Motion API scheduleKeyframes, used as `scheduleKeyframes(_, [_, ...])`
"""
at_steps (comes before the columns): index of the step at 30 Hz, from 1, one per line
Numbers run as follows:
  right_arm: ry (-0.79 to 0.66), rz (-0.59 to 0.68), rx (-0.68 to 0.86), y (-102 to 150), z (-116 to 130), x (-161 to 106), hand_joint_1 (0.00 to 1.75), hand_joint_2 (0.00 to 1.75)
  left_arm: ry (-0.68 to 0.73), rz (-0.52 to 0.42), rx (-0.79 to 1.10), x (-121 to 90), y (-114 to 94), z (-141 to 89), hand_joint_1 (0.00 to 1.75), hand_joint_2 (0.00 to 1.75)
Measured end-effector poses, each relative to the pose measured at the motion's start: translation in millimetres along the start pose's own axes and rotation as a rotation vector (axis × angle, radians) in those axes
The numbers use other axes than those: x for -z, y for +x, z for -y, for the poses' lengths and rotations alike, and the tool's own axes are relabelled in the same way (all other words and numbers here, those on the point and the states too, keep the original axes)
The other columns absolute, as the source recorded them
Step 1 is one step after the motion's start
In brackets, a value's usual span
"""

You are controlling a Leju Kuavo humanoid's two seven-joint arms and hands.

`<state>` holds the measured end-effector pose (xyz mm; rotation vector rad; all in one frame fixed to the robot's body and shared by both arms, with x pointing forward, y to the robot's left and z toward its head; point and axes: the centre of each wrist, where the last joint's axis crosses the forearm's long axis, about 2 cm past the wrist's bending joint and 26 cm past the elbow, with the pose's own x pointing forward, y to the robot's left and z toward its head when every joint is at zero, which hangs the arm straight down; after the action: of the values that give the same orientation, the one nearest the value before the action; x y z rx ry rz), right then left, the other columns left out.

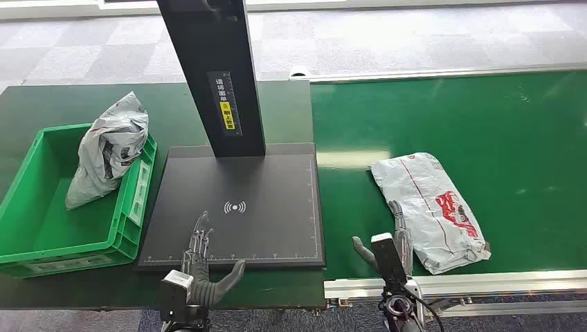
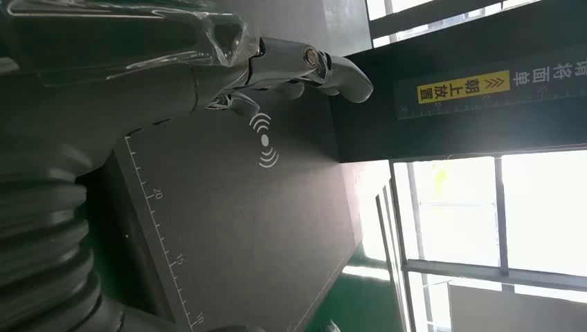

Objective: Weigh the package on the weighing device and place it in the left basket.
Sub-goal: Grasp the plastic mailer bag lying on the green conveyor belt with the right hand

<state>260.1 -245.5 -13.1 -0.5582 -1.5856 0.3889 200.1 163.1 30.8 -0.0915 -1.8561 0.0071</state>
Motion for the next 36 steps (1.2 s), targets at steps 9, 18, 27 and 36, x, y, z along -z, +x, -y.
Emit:
scheduleKeyframes(9, [-0.103, -0.017, -0.391, 0.6, 48.0, 28.3, 0.0, 1.75, 0.018, -0.004, 0.005, -0.6, -0.4, -0.4, 0.0, 1.75])
scheduleKeyframes(18, [-0.182, -0.099, -0.449, -17.5, 98.5, 41.3, 0.0, 1.75, 0.028, -0.016, 0.012, -5.6, -1.5, -1.2, 0.0, 1.75])
scheduleKeyframes(27, [0.066, -0.379, -0.275, -44.5, 114.1, 38.4, 0.0, 1.75, 0.027, -0.027, 0.013, -10.3, -2.8, -2.7, 0.0, 1.75])
scheduleKeyframes(36, [0.228, -0.477, -0.101, -58.6, 108.7, 40.6, 0.0, 1.75, 0.038, -0.028, 0.018, -10.7, -2.6, -1.7, 0.0, 1.75])
